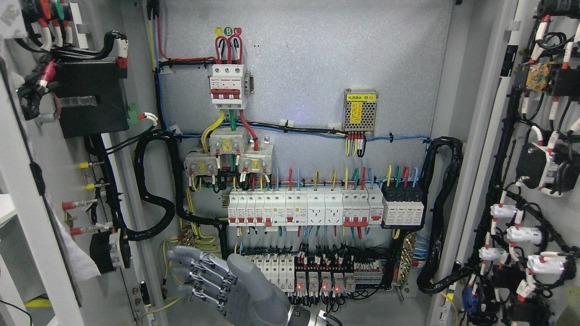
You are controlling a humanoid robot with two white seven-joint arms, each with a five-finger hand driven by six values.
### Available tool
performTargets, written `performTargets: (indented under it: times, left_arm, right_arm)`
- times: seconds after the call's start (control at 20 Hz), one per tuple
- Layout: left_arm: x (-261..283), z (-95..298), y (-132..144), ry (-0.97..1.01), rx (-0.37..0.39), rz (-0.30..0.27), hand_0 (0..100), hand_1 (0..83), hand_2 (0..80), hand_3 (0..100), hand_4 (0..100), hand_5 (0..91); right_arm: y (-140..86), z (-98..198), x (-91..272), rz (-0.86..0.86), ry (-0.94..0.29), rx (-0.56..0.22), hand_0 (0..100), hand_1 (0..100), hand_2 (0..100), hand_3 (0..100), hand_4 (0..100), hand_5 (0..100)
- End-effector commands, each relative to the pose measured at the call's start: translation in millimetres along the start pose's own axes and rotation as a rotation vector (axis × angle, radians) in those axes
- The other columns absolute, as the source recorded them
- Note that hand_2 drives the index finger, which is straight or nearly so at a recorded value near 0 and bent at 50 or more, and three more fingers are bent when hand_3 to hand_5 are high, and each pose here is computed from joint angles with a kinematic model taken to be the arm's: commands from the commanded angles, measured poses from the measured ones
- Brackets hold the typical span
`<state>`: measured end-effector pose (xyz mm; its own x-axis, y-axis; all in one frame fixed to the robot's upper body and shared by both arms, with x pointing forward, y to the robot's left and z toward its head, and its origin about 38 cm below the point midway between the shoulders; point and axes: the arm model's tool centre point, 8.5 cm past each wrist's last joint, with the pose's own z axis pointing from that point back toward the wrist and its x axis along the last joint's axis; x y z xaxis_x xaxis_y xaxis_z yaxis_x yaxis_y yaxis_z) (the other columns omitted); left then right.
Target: Open door with both hands
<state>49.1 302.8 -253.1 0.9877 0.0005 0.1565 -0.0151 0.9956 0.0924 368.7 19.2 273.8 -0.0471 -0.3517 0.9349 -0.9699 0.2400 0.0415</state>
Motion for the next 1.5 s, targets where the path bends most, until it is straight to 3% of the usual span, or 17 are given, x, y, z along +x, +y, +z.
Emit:
performTargets:
  times: [0.0,0.45,1.45]
  left_arm:
    - [0.4,0.0,0.0,-0.001,0.0,0.0,30,0.0,2.7,3,4,0.0]
    - [-0.4,0.1,0.8,-0.001,0.0,0.0,30,0.0,2.7,3,4,0.0]
    - [1.5,-0.2,0.2,-0.004,-0.005,-0.017,30,0.0,2.7,3,4,0.0]
  right_arm:
    - [43.2,-14.2,-19.7,-0.023,0.045,0.128,22,0,0,0,0,0]
    - [49.2,-24.0,-18.3,0.002,0.068,0.171,22,0,0,0,0,0]
    - [31.7,-50.9,-12.9,0.017,0.138,0.2,22,0,0,0,0,0]
